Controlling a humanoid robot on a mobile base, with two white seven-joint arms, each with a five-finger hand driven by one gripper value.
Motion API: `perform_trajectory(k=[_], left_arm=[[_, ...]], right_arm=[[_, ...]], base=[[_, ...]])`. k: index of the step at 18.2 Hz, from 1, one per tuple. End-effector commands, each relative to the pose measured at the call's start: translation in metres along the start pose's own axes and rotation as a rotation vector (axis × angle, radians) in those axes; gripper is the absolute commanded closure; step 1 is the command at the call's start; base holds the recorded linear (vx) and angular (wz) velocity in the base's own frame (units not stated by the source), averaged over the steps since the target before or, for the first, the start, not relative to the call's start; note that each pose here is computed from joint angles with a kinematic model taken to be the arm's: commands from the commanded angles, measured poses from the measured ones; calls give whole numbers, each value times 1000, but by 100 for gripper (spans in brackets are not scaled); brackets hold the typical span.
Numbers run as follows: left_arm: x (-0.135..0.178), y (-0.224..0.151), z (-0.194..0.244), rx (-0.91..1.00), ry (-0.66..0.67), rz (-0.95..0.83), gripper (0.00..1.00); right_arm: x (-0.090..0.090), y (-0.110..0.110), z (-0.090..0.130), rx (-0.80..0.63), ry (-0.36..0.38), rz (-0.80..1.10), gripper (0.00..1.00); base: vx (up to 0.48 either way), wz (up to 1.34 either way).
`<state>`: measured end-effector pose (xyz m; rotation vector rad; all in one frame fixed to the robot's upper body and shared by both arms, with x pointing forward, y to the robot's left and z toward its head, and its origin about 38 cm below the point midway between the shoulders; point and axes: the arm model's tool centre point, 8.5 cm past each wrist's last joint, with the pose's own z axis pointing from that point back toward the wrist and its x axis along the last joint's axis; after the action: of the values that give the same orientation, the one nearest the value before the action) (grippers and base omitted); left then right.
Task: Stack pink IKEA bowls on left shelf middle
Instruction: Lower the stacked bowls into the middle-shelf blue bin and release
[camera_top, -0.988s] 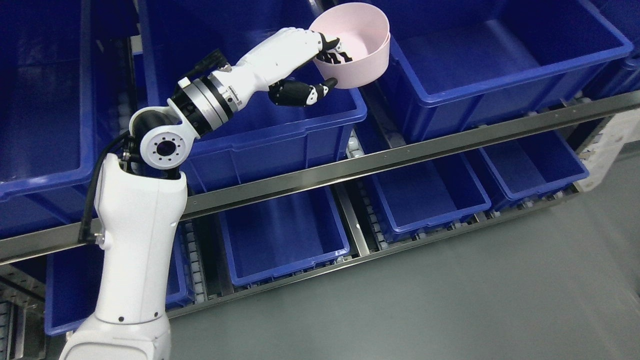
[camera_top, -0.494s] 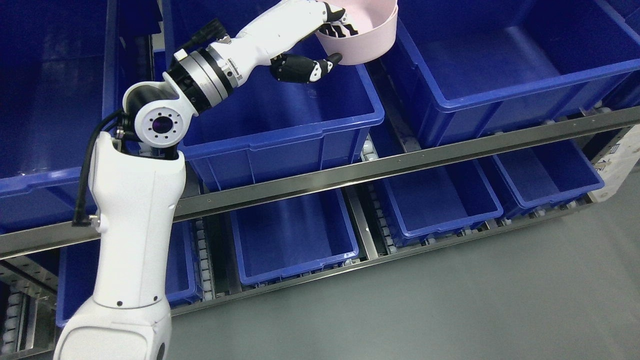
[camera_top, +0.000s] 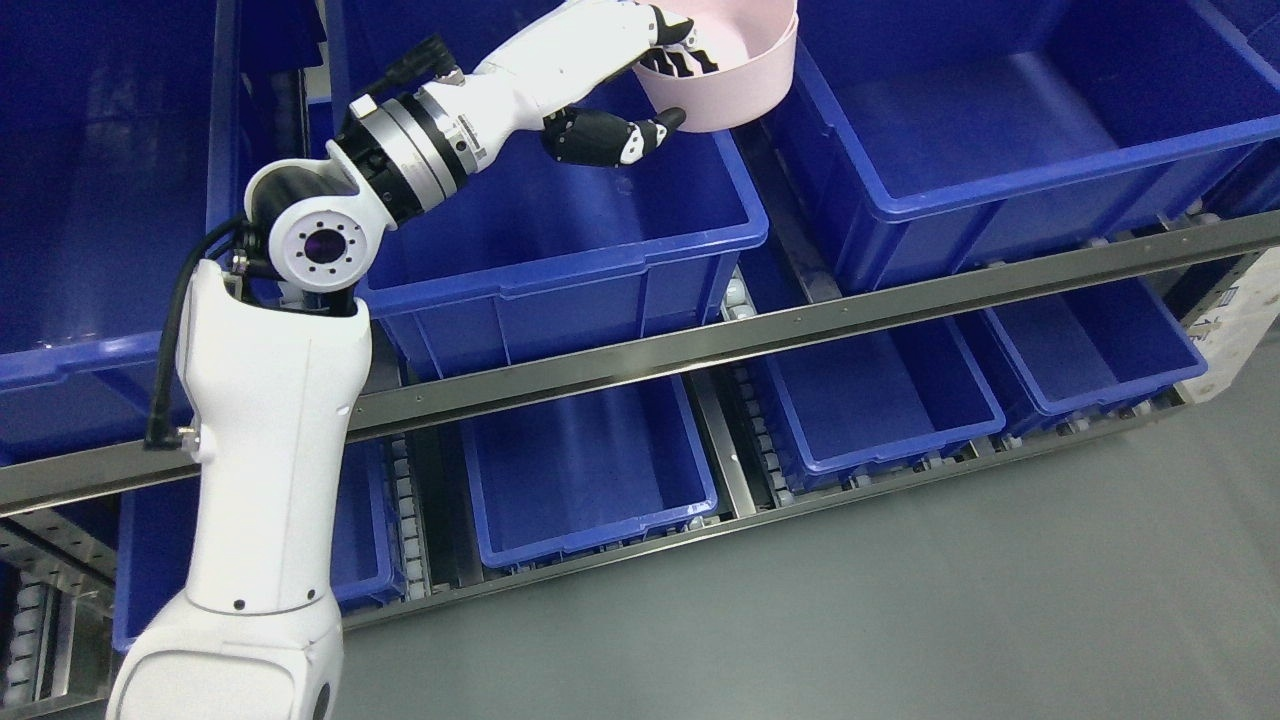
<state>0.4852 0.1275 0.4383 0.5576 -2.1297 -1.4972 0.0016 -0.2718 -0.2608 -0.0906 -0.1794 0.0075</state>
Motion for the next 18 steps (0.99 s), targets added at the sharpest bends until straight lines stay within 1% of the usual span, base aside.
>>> perform_trajectory(k=[1,3,4,7,9,14,16,18], left_arm=[[-32,3,18,-7,111,36,91],[-68,4,43,-57,218,25,91],[-82,-2,50,-87,252,35,91],[-106,-25,52,-143,300,100,91],[-112,-32,51,-155,314,127,91],[-117,-59,45,-206,331,170,90],[-121,-66,48,-215,343,187,85],[-124,-69,50,-218,349,198,73]], right_arm=[[0,-11,0,-10,0,3,0],[0,-11,0,-10,0,3,0],[0,-11,0,-11,0,3,0],[0,-11,0,-11,0,3,0],[0,-11,0,-10,0,3,0],[0,-11,0,-11,0,1,0],[0,-11,0,-11,0,3,0],[0,-11,0,-10,0,3,0]], base=[[0,0],[0,0],[0,0],[0,0],[0,0],[0,0],[0,0],[0,0]])
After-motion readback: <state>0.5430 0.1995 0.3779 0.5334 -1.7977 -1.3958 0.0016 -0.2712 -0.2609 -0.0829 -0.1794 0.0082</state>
